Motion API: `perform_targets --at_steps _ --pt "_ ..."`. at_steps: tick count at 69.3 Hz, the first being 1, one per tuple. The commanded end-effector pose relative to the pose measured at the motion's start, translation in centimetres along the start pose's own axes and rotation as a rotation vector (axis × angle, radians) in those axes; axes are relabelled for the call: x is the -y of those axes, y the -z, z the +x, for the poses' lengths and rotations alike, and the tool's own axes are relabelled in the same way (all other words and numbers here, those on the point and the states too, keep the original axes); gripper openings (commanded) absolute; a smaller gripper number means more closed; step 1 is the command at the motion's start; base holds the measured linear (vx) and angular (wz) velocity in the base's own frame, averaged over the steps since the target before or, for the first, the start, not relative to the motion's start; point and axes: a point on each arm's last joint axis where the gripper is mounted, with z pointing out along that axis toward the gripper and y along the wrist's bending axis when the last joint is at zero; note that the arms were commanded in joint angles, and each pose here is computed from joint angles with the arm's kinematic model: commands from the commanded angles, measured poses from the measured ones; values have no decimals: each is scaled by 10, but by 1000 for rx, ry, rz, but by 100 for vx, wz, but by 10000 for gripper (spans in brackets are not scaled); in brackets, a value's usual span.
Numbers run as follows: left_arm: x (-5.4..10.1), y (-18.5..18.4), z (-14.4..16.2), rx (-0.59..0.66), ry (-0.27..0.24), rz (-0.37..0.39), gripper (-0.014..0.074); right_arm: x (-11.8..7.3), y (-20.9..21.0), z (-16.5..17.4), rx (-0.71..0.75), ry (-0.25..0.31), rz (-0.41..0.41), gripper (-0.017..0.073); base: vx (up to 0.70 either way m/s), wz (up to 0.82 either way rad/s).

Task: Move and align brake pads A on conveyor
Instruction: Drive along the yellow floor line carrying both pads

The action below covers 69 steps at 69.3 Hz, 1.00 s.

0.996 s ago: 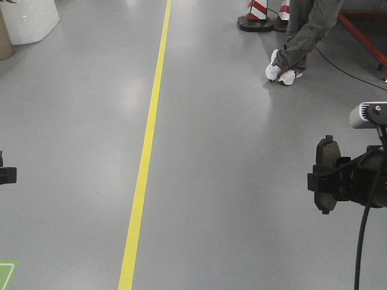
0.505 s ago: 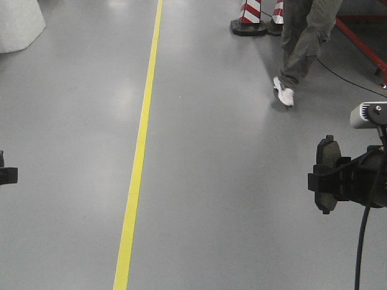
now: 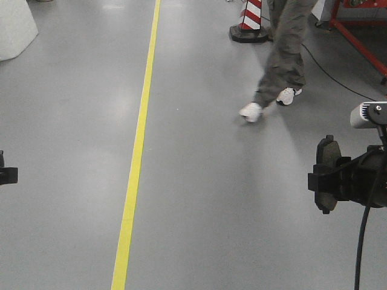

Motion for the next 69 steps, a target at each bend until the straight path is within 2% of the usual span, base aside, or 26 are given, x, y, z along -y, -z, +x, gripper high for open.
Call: perform_targets --at_steps 1,69 --pt "2 12 -13 111 -1 23 108 -1 10 -17 125 6 -11 60 36 -2" --pt "2 12 -12 110 -1 22 108 -1 10 -17 125 6 -11 60 37 -3"
